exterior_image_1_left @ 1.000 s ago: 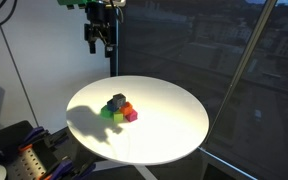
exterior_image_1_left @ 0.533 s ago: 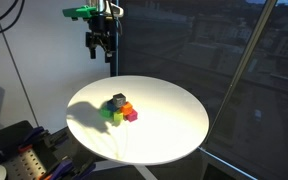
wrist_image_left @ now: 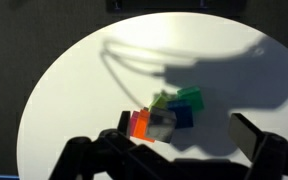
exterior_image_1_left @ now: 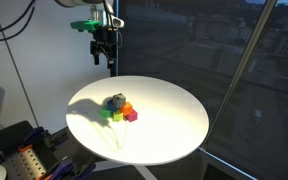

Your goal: Remove the gray block from the stack and place it on the table

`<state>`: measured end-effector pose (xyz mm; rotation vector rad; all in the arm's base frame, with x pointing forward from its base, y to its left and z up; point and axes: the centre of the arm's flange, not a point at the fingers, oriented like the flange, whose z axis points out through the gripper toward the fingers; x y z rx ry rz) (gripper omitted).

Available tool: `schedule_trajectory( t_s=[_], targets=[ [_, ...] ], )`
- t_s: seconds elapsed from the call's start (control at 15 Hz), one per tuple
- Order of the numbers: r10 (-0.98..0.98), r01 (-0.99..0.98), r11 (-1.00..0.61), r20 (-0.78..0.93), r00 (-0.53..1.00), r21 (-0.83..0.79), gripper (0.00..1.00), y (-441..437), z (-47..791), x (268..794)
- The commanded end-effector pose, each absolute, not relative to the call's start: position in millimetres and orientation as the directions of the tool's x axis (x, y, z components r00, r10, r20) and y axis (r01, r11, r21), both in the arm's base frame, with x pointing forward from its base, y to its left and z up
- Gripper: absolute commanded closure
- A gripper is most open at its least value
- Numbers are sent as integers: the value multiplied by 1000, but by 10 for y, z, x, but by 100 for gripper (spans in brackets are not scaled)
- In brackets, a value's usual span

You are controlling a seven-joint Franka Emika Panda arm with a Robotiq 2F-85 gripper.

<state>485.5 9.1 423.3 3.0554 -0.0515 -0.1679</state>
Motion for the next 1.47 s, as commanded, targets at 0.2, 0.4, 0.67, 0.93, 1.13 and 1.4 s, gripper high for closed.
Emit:
schedule_trajectory(
  t_s=[0.2, 0.4, 0.67, 0.93, 1.13, 1.4],
  targets=[
    [-57, -50, -996, -88, 995, 76, 0, 137, 4203, 5288],
    [-62, -55, -996, -93, 994, 75, 0, 120, 4123, 5510],
    [-73, -65, -995, -113, 991, 80, 0, 106, 3887, 5793],
    [-85, -72, -993, -155, 984, 92, 0, 88, 3511, 6002],
    [-92, -73, -992, -190, 977, 105, 0, 78, 3220, 6072],
    [-101, -76, -989, -200, 975, 126, 0, 103, 2968, 6088]
  ],
)
